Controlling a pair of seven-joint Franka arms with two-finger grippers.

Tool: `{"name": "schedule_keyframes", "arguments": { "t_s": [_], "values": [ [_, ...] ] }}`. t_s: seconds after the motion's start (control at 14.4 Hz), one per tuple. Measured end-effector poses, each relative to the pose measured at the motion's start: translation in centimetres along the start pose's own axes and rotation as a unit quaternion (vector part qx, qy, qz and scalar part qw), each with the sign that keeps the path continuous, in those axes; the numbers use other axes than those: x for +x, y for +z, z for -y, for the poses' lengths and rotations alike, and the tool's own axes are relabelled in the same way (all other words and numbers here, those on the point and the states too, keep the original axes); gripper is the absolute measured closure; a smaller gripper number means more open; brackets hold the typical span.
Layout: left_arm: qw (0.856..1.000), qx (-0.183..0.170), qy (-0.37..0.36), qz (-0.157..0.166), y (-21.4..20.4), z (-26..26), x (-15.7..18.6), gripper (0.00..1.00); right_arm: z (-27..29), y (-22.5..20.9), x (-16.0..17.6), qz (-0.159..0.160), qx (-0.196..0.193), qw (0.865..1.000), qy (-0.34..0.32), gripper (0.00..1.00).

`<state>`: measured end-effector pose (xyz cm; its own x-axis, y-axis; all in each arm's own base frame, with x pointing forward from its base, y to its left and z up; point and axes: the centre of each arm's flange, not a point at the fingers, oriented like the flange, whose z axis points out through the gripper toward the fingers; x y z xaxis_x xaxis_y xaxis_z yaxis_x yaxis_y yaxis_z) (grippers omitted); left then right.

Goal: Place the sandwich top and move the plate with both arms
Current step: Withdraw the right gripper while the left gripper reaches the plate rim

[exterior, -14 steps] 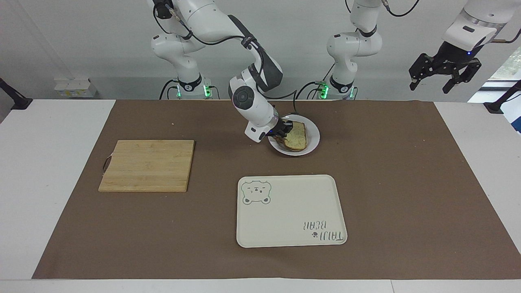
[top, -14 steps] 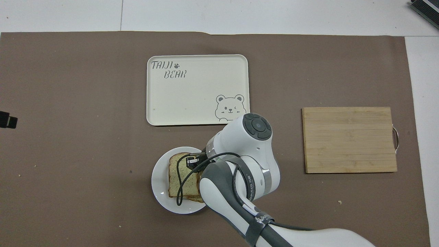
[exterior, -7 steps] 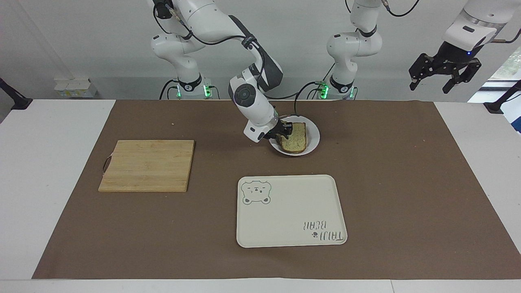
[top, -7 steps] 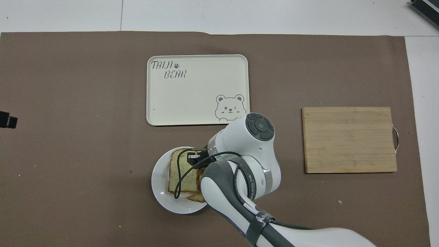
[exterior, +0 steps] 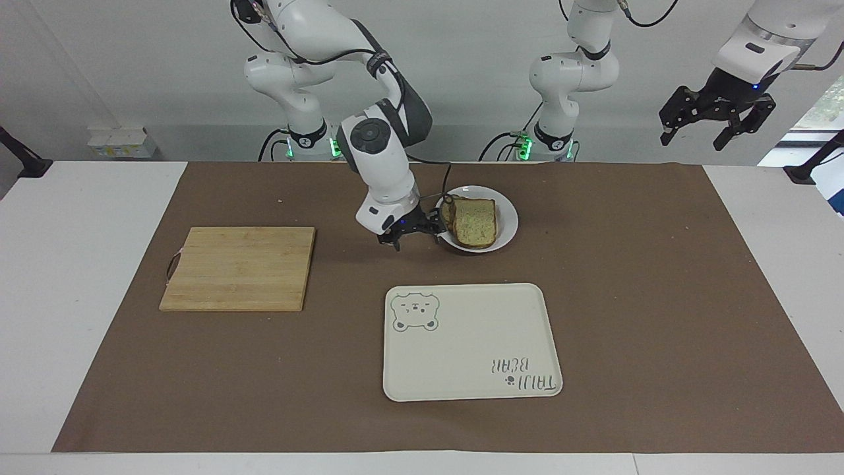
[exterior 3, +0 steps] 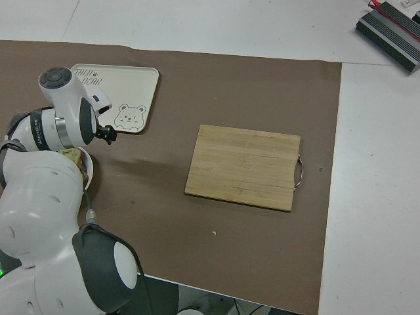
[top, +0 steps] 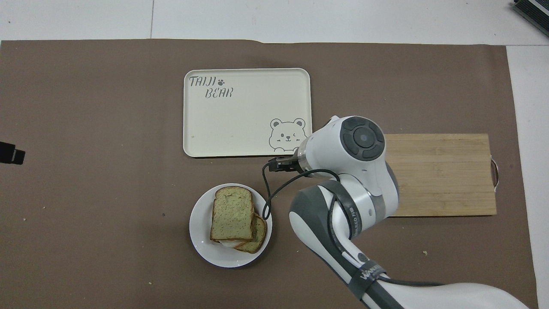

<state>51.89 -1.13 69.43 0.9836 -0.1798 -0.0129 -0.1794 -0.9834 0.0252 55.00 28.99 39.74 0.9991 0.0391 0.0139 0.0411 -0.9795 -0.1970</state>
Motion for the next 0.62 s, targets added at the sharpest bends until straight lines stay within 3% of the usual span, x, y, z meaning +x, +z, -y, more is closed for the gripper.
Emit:
{"name": "schedule_keyframes", "arguments": {
  "t_s": [0.14,0.35,0.62],
  "values": [
    [1.0,-0.013,0.004,0.004,0.4,-0.5,-0.2,0.0,-2.5,-2.3,0.7,-0.011,-0.018,1.0,0.008,0.0],
    [0.997,-0.07,0.009,0.01,1.7,-1.6,-0.6,0.0,-5.1,-5.5,1.0,-0.028,-0.046,0.998,0.013,0.0],
    [0.989,-0.147,0.004,0.013,6.5,-3.0,-0.2,0.0,-5.8,-9.7,0.3,-0.016,-0.08,0.997,0.008,0.0]
  ]
}}
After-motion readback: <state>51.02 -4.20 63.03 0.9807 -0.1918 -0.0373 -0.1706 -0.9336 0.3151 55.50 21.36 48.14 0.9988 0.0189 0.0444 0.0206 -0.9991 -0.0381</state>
